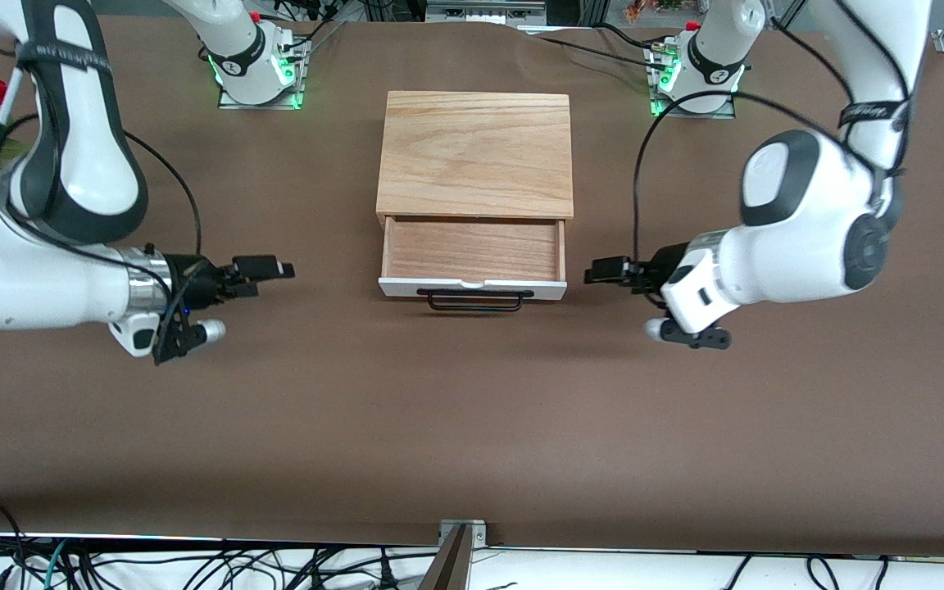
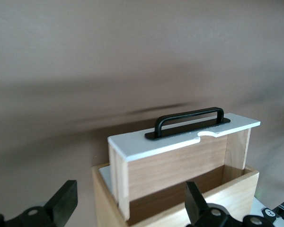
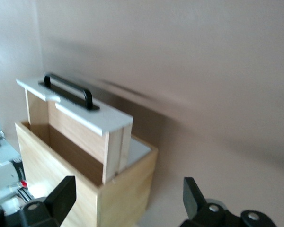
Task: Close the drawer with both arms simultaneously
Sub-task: 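Move the left gripper toward the drawer front while the right gripper approaches too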
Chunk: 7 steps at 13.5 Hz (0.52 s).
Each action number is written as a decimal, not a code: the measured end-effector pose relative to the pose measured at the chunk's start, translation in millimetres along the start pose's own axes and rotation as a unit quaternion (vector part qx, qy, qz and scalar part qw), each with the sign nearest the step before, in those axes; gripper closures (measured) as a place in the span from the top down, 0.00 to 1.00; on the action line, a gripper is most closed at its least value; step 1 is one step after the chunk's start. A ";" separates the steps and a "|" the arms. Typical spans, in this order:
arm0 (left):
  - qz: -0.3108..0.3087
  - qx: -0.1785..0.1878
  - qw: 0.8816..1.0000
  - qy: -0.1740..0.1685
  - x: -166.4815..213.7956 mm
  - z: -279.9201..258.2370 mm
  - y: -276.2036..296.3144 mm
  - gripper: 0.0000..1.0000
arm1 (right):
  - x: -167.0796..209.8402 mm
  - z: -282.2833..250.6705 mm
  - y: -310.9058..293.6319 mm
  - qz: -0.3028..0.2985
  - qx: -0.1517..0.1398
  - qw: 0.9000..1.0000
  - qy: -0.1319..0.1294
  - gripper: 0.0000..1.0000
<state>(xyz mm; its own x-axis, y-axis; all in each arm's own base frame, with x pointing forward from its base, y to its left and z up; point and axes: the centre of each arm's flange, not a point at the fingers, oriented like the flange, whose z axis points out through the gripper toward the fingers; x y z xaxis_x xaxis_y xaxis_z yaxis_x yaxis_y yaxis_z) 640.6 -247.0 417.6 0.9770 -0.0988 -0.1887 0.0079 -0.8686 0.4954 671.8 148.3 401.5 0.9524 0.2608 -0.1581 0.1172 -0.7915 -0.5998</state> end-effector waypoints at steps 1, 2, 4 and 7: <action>0.013 -0.003 1.000 0.002 4.1 14.9 4.2 1.00 | 11.1 8.1 5.5 0.004 0.009 1.000 0.011 1.00; 0.027 -0.003 1.000 0.002 7.6 28.8 6.5 1.00 | 20.2 17.8 9.9 0.007 0.016 1.000 0.019 1.00; 0.040 -0.002 0.999 -0.002 13.8 53.0 4.5 1.00 | 34.4 43.1 14.0 0.010 0.029 0.999 0.026 1.00; 0.043 -0.002 0.999 -0.017 18.7 77.2 -3.7 1.00 | 48.0 78.4 5.2 0.010 0.042 0.998 0.037 1.00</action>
<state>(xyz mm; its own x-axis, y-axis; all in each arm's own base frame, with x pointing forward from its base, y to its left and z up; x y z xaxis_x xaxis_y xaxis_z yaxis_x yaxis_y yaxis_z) 642.4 -283.1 346.8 0.9661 -0.1905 -0.1740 -0.0760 -0.8545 0.5139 696.1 200.1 329.3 0.9728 0.2013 -0.1142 0.0768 -0.7462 -0.6612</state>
